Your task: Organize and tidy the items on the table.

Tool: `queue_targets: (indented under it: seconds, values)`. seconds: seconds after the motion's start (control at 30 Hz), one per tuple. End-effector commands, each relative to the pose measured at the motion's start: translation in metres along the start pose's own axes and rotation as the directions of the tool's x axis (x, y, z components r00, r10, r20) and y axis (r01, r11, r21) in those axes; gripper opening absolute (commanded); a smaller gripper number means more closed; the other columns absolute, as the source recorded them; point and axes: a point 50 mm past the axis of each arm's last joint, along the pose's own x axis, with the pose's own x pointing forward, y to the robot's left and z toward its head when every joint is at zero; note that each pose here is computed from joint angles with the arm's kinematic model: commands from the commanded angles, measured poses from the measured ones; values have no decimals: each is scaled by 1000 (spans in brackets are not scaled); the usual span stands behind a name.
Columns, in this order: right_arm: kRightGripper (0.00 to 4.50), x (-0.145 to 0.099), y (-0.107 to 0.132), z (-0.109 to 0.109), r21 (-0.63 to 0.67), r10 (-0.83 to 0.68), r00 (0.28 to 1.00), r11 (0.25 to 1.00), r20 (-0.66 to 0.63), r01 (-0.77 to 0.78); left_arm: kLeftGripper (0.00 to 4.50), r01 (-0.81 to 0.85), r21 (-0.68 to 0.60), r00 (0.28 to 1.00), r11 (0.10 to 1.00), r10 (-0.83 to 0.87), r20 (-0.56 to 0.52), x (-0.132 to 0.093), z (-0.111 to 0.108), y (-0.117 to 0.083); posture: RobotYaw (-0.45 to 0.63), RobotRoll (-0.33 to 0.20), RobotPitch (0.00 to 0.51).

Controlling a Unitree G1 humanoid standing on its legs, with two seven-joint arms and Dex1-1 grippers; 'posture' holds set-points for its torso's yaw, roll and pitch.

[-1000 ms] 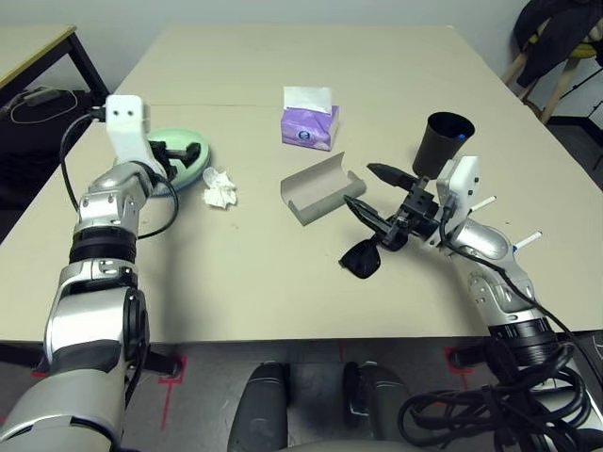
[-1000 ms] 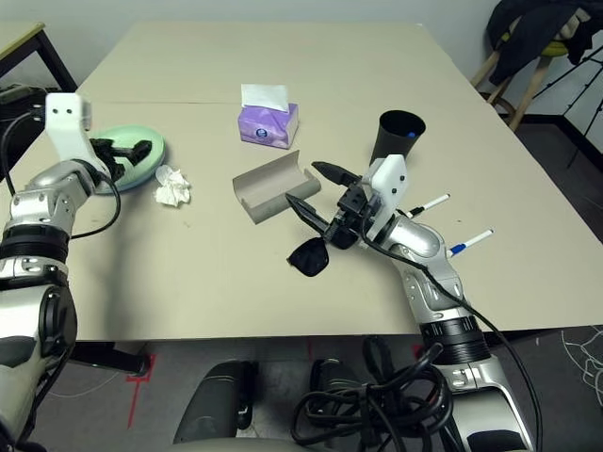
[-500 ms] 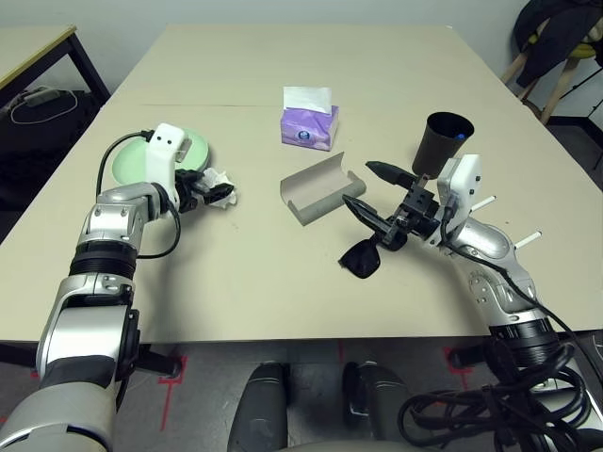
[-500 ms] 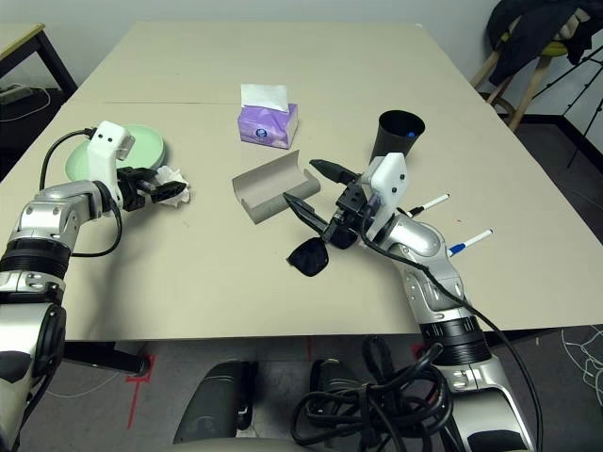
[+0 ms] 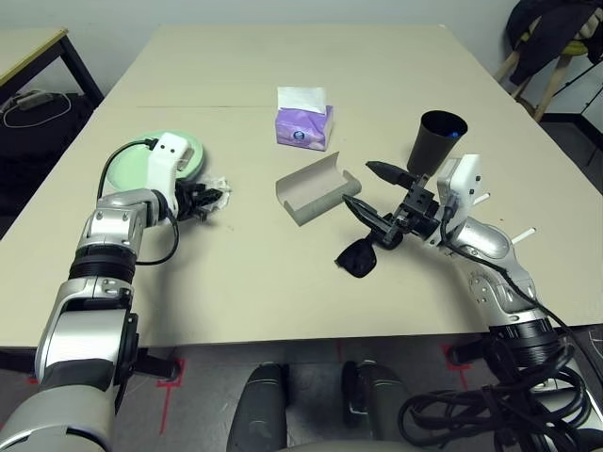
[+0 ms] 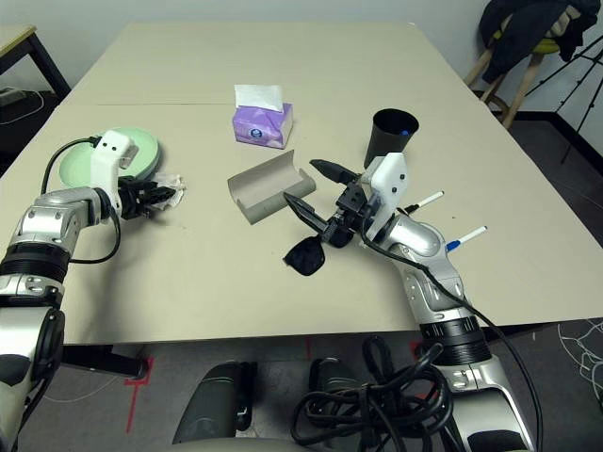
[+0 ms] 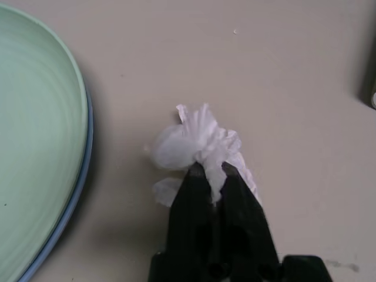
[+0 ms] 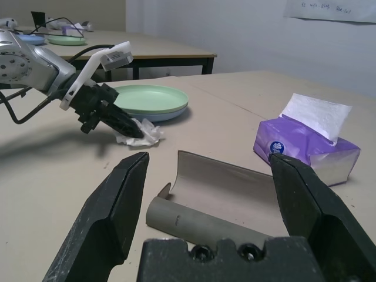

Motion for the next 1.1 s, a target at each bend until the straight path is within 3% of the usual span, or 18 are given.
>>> queue_targets:
  seconds: [0.03, 0.27, 0.37, 0.47, 0.53, 0.67, 0.77, 1.1]
  values:
    - [4500, 0, 0, 3, -8, -1, 1000, 1000, 8, 1, 15, -6, 11, 999, 1000, 7, -36, -3, -4, 2, 75, 0, 76]
    - [4500, 0, -1, 2, -7, -1, 1000, 1000, 10, 1, 15, 5, -57, 999, 998, -3, 33, -4, 10, 1, 77, 0, 74]
    - [4500, 0, -1, 2, -6, -1, 1000, 1000, 10, 1, 15, 48, -188, 981, 981, -11, 196, -5, 35, -2, 79, 0, 75]
    - [4500, 1, 0, 2, -4, 0, 1000, 1000, 11, 0, 15, -3, -293, 946, 956, 97, 309, -6, 54, 6, 78, 0, 75]
    - [4500, 1, 0, 2, -4, -1, 1000, 1000, 11, 1, 15, -115, -362, 913, 925, 242, 329, -7, 60, 18, 79, 0, 75]
    - [4500, 1, -1, 2, -5, -6, 1000, 1000, 12, 6, 15, -315, -455, 833, 833, 472, 288, -9, 60, 34, 77, 0, 75]
    - [4500, 1, -1, 2, -5, -9, 1000, 1000, 14, 9, 15, -483, -443, 750, 755, 618, 237, -10, 52, 44, 79, 0, 73]
    - [4500, 2, -2, 3, -6, -7, 1000, 1000, 16, 7, 15, -597, -453, 683, 662, 715, 146, -2, 39, 43, 78, 0, 70]
